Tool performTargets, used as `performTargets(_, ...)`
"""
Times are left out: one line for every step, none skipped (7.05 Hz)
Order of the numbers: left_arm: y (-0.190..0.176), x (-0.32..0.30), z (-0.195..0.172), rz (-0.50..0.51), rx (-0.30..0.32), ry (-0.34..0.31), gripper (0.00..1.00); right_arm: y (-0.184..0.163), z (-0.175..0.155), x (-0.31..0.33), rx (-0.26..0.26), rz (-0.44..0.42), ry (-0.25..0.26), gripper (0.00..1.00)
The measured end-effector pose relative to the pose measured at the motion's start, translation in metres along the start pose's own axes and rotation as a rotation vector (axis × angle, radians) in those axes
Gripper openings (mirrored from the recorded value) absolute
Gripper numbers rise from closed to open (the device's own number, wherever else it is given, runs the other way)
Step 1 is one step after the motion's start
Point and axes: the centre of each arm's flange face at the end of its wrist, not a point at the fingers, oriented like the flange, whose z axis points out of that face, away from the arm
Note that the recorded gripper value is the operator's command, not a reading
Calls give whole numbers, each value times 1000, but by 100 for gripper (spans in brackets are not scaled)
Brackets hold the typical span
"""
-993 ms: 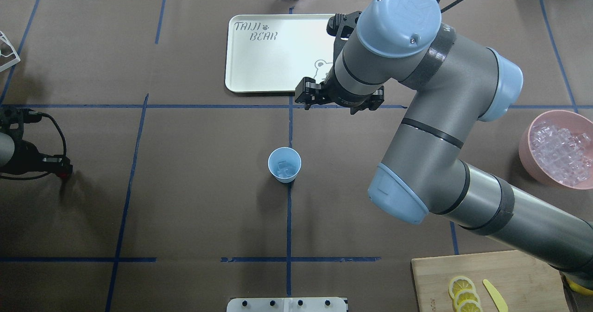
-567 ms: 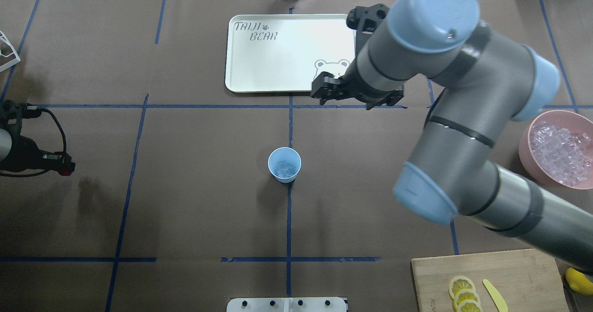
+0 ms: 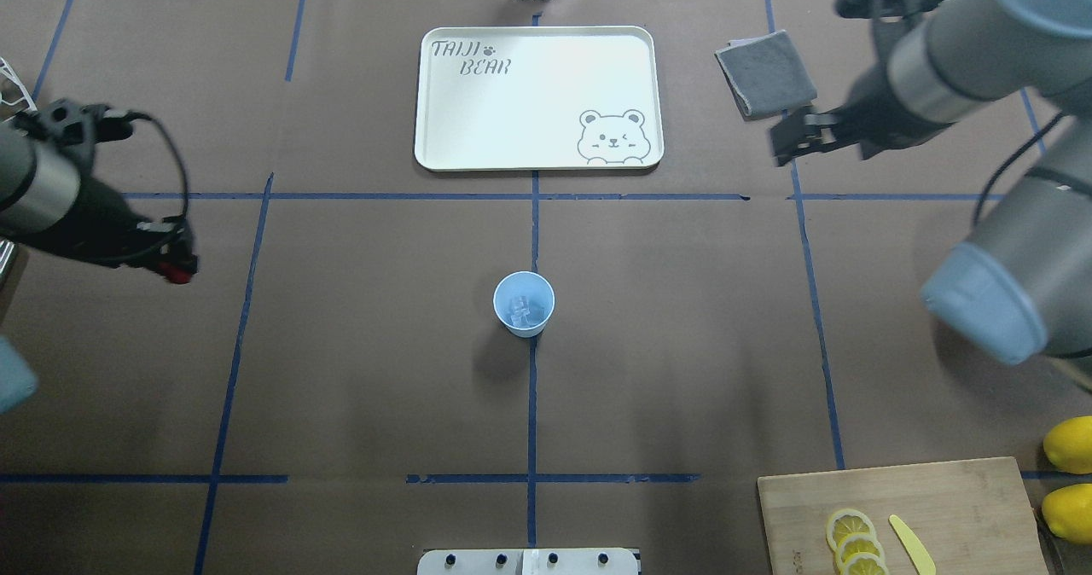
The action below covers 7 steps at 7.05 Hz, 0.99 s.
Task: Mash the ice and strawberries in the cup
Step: 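Carry the strawberry with the left gripper over the light-blue cup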
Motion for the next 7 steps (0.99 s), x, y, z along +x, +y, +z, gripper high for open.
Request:
performTargets(8,67,-15,-50,-23,16,1,-5,-1,64,-30,-58,27,99)
performTargets(30,126,-17,-92,-53,39,1,-9,0,134,-73,-110,32,99)
performTargets(52,176,-11,-118,-66,55,1,-8,1,193,-105,-145,27,99)
performTargets(65,222,3,-133,-64,61,1,1,3,241,-131,-153,19,99)
performTargets(69,261,18,-144,-58,69,1,14,3,274,-147,-134,9,99)
performTargets(66,290,33,-148,-45,78,1,29,2,295,-152,-117,5,99)
performTargets(62,309,45,-148,-33,80,1,44,4,307,-146,-116,3,99)
